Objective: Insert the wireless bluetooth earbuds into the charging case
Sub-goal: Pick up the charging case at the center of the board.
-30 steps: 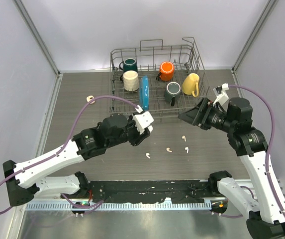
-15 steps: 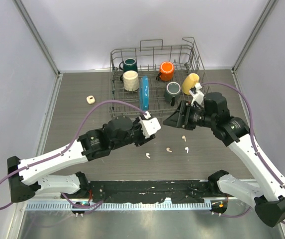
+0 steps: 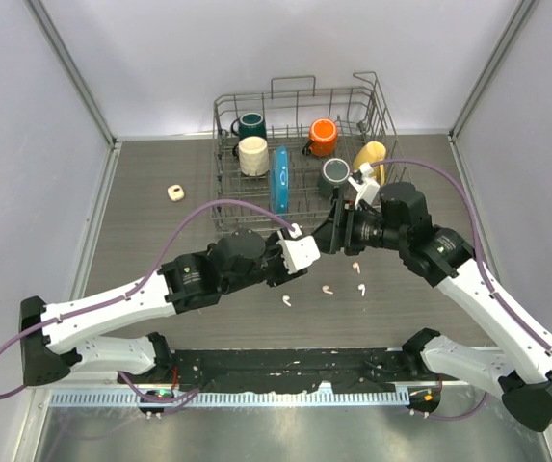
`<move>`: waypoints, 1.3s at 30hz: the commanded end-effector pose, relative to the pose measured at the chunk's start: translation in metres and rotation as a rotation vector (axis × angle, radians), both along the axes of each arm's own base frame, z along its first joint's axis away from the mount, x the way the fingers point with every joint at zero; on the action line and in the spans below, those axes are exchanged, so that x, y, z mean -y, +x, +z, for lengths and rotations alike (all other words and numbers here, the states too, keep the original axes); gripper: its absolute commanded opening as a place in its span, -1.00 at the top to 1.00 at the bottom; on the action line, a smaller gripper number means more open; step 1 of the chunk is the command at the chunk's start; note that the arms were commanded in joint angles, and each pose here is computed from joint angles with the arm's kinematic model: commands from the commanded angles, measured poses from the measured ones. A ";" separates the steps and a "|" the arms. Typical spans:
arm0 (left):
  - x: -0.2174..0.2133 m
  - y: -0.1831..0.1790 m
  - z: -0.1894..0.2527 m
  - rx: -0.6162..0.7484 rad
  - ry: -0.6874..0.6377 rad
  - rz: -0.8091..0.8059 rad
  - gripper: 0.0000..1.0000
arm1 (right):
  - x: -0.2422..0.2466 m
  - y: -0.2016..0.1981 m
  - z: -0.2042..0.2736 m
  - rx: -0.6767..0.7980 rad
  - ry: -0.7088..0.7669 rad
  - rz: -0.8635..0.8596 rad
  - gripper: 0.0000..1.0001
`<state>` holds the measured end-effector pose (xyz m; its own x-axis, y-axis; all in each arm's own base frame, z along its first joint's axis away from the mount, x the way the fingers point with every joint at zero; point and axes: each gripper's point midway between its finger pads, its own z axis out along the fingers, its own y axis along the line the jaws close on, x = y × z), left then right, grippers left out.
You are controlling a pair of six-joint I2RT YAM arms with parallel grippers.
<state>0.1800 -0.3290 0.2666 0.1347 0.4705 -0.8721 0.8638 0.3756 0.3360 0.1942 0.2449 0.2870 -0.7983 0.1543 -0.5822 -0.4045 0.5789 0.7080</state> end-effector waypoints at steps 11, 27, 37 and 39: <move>0.009 0.000 0.028 0.085 -0.074 0.003 1.00 | -0.020 0.005 -0.005 0.037 -0.028 0.017 -0.07; 0.010 0.001 0.028 0.103 -0.084 0.001 1.00 | -0.027 0.004 -0.014 0.021 -0.025 0.046 0.19; 0.006 0.006 0.030 0.115 -0.099 0.035 0.94 | -0.028 -0.001 -0.020 0.007 -0.028 0.064 0.62; 0.006 0.005 0.029 0.112 -0.101 0.035 0.93 | -0.028 -0.001 -0.021 0.005 -0.031 0.062 0.65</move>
<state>0.1807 -0.3321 0.2596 0.1672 0.4906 -0.8552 0.8431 0.3785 0.3820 0.1925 0.2715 0.2680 -0.8092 0.0892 -0.5807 -0.4344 0.5747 0.6935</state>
